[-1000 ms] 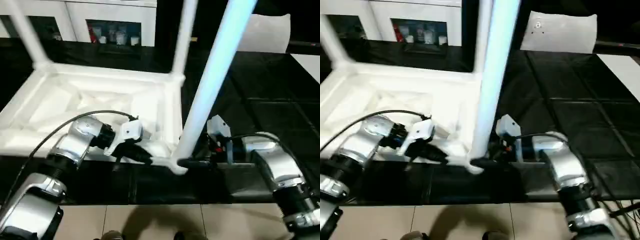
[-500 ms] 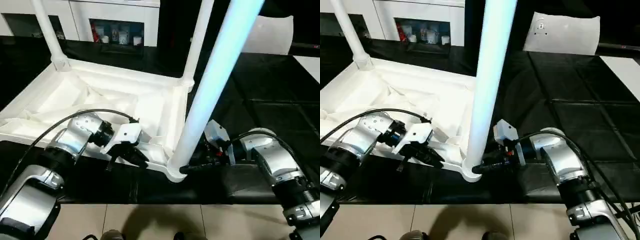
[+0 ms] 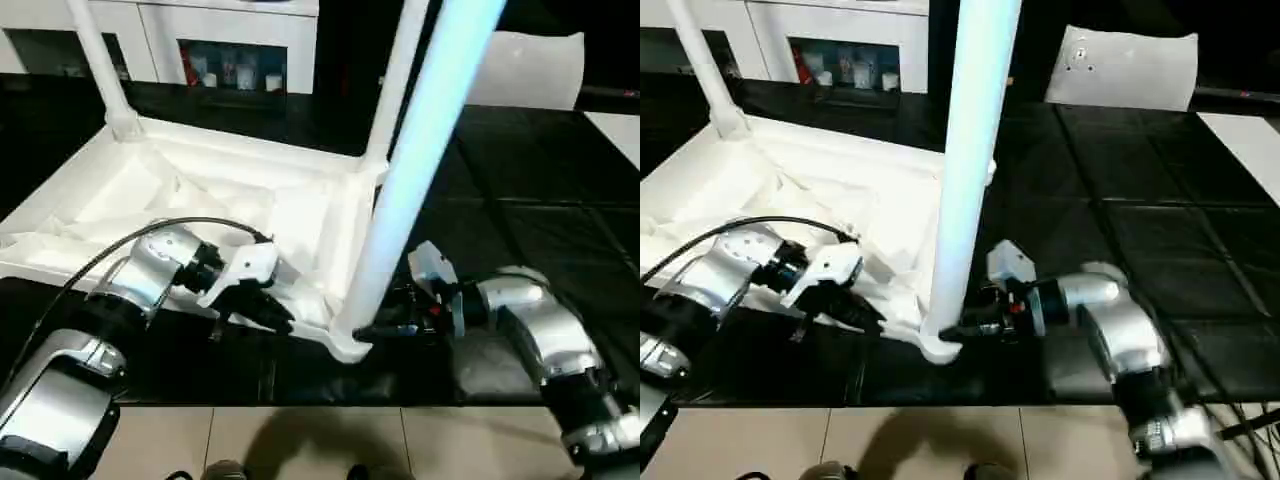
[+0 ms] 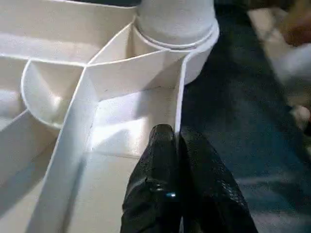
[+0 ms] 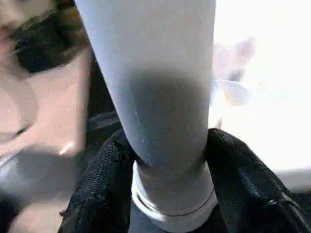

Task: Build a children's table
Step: Rotate leg to tighten

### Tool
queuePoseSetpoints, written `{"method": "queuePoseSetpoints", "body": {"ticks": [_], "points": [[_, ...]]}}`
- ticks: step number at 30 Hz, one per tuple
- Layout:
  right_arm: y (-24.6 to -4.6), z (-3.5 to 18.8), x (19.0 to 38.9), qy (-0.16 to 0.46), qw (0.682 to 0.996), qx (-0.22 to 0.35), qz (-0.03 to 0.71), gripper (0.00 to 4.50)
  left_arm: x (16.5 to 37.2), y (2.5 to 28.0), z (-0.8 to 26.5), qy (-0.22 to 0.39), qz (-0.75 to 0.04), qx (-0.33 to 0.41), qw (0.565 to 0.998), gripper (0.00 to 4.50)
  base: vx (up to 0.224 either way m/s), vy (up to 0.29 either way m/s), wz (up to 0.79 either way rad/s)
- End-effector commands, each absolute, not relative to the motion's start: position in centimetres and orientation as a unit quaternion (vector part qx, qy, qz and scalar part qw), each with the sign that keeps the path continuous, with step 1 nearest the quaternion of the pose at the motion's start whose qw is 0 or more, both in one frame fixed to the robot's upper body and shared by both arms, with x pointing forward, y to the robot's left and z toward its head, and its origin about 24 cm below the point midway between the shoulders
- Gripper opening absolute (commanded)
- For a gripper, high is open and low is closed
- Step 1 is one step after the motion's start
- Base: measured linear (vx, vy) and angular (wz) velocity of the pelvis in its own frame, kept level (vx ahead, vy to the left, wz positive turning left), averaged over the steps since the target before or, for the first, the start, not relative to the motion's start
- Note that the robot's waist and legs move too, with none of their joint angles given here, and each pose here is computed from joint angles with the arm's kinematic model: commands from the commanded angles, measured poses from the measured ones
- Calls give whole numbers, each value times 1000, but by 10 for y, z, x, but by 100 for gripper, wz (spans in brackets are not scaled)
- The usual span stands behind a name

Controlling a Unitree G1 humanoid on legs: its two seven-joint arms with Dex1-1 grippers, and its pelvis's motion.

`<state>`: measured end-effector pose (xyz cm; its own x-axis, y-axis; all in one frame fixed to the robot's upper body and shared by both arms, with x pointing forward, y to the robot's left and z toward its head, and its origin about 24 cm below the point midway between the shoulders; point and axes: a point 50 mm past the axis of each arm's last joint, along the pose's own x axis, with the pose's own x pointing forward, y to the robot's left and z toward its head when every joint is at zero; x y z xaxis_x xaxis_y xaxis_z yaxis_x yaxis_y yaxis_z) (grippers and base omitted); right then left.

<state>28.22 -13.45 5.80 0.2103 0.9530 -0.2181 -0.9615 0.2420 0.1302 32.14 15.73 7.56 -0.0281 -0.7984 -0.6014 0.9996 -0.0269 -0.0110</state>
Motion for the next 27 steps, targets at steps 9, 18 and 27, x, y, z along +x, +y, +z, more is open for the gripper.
{"method": "queuePoseSetpoints", "body": {"ticks": [9,18,27], "points": [[-68,44,297,136,901,40,411,190,328,69,70,179,-570,128,791,0,0,0,0],[-37,54,319,121,953,39,275,189,333,29,72,171,-498,130,840,0,0,0,0],[-69,57,319,82,959,33,269,301,330,65,60,199,-508,173,820,0,0,0,0]]}}
